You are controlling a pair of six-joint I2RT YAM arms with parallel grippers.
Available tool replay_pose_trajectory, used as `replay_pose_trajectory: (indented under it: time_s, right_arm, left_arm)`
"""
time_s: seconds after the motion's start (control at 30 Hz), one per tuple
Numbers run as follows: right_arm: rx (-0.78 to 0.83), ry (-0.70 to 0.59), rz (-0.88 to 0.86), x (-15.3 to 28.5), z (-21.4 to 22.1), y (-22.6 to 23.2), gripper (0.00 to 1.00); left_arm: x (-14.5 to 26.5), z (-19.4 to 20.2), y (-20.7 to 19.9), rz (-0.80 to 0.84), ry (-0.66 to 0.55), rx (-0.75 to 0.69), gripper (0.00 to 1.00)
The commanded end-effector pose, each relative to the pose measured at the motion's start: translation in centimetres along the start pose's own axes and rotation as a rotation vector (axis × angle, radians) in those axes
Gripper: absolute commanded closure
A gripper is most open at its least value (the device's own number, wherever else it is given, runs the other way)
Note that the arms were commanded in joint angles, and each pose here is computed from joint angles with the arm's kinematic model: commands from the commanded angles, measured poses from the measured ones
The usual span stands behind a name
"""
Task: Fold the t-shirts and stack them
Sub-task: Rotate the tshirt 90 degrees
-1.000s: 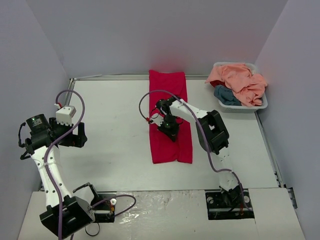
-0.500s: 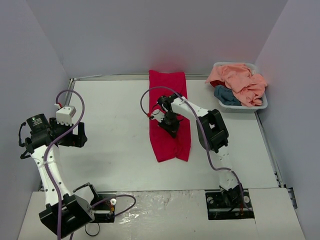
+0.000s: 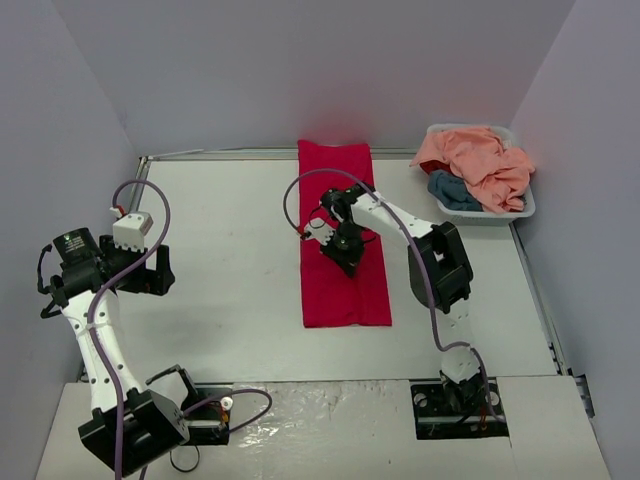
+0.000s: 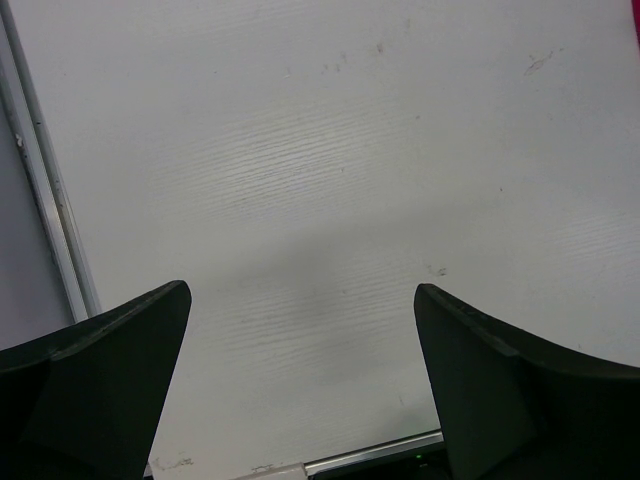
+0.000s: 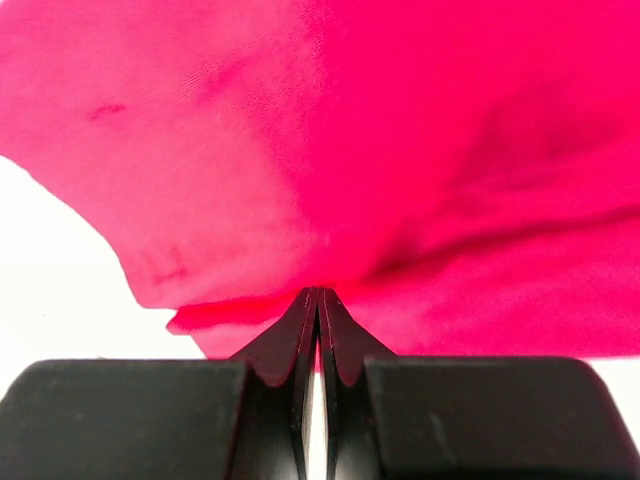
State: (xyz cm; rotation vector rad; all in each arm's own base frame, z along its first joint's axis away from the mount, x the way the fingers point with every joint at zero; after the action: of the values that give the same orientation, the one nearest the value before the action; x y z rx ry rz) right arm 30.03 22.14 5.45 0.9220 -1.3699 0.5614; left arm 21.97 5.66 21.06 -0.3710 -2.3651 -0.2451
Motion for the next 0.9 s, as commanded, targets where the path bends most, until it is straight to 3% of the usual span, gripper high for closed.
replay_pose_trajectory:
  time_s: [0.0,0.5,0.87]
  right_arm:
    - [0.016,-0.080,0.035,5.0,-0.6,0.6,1.00]
    - [-0.135,-0.188,0.271,3.5,-7.6,-9.1,1.00]
    - [-0.152,-0.168,0.252,0.2,-8.3,-10.4,1.00]
  left_arm:
    - [0.7,-0.5,-0.5,0.016,-0.024,-0.021,0.06]
    - [0.6,-0.2,-0.5,0.016,-0.010,-0.017,0.06]
    - [0.2,-0.1,-0.3,0.026,-0.001,-0.004,0.06]
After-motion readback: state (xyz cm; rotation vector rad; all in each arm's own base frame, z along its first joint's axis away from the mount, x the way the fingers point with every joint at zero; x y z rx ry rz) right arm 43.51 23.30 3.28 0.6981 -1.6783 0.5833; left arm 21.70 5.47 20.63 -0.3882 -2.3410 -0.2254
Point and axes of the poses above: each gripper's point midway between its finger pads, its own x axis back along the fingers, its own y axis along the line the jaws close on, z = x × y, the point moved 2 cm from there along x, back along the fingers, and after that the axes turned 9 degrees about -x, right-handed, at the moved point
